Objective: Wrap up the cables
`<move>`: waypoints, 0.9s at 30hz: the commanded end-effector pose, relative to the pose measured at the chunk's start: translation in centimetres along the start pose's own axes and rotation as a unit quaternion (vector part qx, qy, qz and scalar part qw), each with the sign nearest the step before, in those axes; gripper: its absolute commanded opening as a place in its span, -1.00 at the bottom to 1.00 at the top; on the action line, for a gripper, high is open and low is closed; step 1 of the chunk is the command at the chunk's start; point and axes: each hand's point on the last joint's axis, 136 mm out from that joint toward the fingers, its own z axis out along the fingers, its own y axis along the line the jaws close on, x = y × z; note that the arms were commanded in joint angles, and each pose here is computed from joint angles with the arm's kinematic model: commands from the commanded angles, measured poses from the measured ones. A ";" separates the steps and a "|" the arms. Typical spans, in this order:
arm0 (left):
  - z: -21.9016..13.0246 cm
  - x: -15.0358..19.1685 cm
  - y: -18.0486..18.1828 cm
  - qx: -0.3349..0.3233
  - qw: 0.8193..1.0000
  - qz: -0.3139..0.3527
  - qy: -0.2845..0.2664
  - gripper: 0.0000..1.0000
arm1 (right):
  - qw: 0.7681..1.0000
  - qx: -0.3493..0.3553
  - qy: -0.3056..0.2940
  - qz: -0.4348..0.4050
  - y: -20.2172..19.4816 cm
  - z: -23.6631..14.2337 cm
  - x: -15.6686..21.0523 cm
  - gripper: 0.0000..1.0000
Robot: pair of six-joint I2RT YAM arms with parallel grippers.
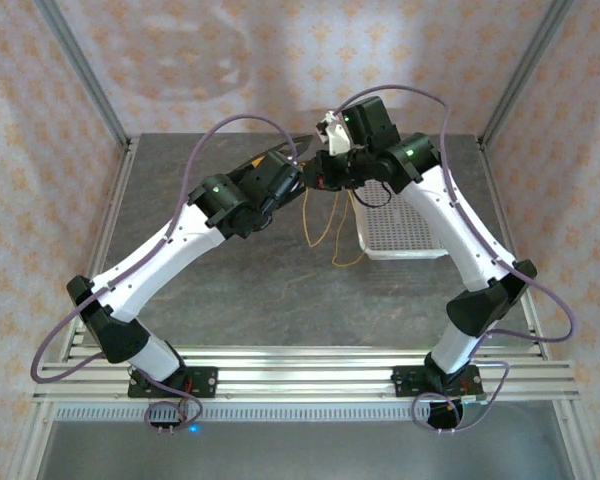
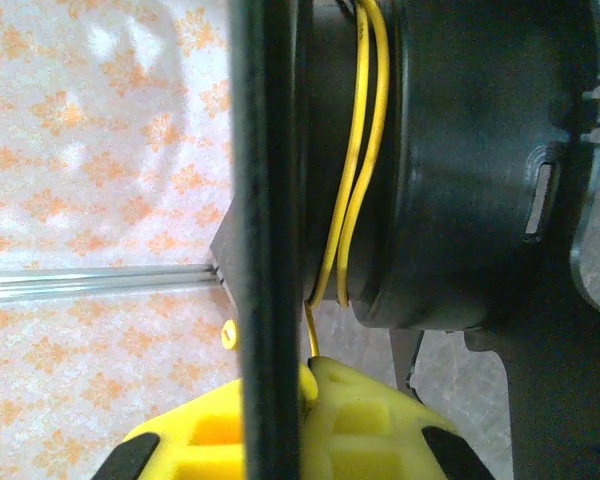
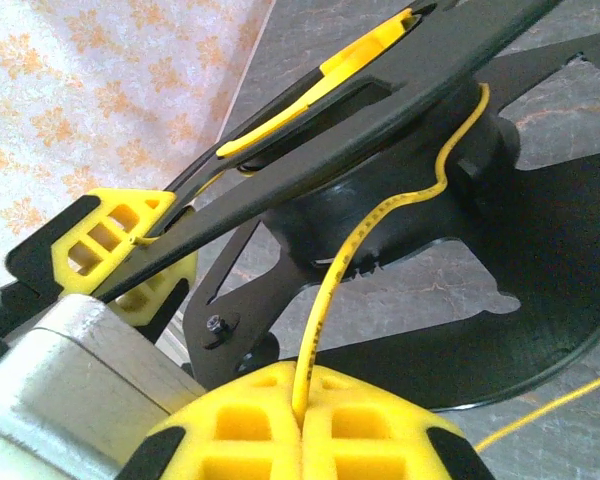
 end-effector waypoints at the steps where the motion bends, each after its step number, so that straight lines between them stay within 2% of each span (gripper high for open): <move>1: -0.2 -3.1 2.2 -0.043 0.996 -0.077 -0.033 -1.00 | 0.995 -0.085 0.045 -0.038 5.5 1.0 3.9 -1.00; 5: -0.4 -3.5 2.7 -0.044 0.993 -0.105 -0.036 -1.00 | 0.994 -0.082 0.040 -0.051 5.6 1.5 4.9 -1.00; 9: -0.2 -3.3 2.9 -0.042 0.990 -0.133 -0.035 -1.00 | 0.998 -0.043 0.003 -0.049 3.9 0.8 4.7 -1.00; 14: 0.0 -2.6 3.3 -0.033 0.984 -0.168 -0.041 -1.00 | 0.997 -0.042 -0.034 -0.049 3.9 -0.6 4.4 -1.00; 20: -0.1 -2.8 3.6 -0.031 0.979 -0.195 -0.051 -1.00 | 0.995 -0.087 -0.005 -0.047 5.3 0.4 5.1 -1.00; 27: 0.3 -3.2 3.2 -0.028 0.975 -0.213 -0.051 -1.00 | 0.993 -0.096 0.024 -0.070 6.8 2.0 5.6 -1.00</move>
